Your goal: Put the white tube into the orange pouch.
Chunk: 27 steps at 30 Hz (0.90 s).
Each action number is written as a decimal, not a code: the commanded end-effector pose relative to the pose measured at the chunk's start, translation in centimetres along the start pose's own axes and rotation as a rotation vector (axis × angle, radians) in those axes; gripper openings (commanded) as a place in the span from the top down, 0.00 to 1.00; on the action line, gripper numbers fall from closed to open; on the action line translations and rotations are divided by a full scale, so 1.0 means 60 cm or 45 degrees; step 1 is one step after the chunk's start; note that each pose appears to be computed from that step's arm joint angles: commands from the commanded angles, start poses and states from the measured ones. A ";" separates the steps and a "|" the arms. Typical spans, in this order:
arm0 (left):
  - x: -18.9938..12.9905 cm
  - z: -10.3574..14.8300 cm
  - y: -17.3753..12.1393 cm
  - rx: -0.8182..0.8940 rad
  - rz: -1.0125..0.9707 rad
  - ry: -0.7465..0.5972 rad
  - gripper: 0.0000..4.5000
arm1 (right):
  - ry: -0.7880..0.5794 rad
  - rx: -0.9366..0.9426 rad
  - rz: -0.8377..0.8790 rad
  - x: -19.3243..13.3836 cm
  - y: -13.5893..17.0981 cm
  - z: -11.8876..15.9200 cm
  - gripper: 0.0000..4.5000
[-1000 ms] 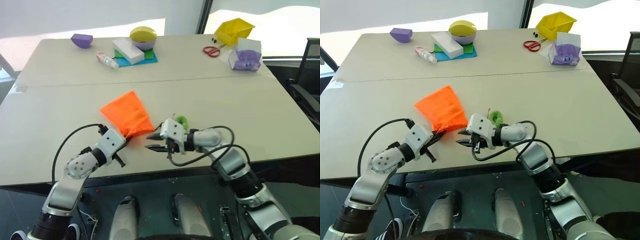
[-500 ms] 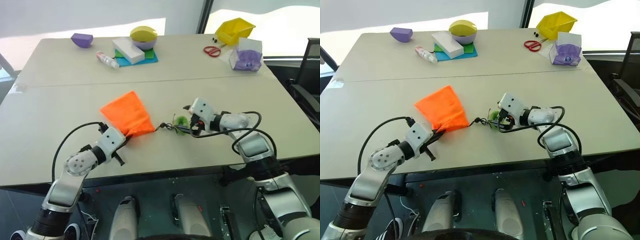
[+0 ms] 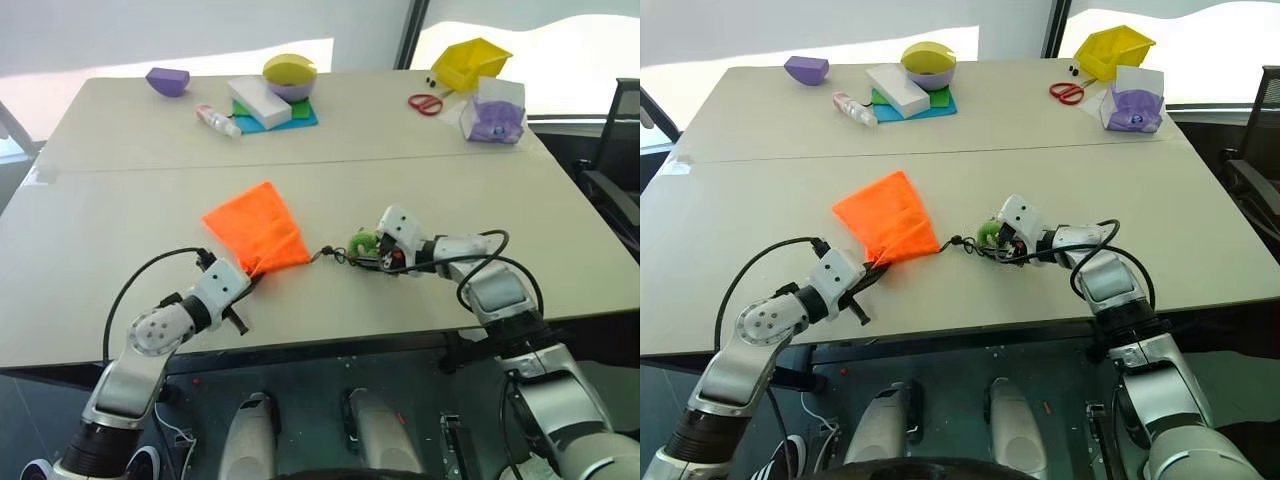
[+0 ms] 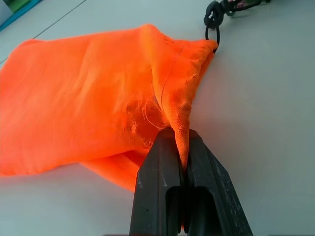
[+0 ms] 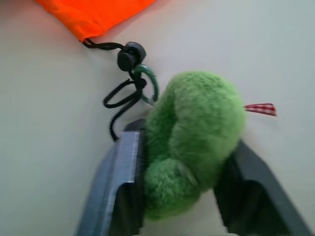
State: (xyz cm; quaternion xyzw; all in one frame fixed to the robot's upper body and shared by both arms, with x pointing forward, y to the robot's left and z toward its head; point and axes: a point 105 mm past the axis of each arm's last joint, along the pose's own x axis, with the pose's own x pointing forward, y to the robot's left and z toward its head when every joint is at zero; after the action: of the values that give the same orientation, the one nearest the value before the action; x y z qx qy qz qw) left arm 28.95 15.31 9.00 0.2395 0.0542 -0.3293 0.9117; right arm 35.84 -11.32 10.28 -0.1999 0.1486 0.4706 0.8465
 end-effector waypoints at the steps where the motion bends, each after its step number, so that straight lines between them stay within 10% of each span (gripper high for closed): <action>1: -0.009 0.016 0.012 -0.024 0.027 -0.042 1.00 | -0.061 0.002 -0.030 -0.022 -0.009 0.019 0.99; 5: -0.015 0.020 0.005 -0.153 -0.040 -0.073 0.80 | -0.083 0.014 -0.017 -0.026 -0.001 0.029 1.00; 10: -0.026 0.045 -0.003 -0.156 -0.158 -0.135 0.25 | -0.100 0.032 -0.009 -0.027 0.008 0.028 1.00; 27: -0.048 0.113 0.054 -0.241 -0.213 -0.331 0.25 | -0.092 0.016 -0.049 -0.015 0.007 0.019 1.00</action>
State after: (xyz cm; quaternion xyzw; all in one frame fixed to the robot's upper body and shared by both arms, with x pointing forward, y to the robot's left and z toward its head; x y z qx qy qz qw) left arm 28.40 16.23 15.67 0.1116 0.0095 -0.4189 0.9011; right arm 34.95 -11.49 10.78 -0.1741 0.1367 0.4597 0.8600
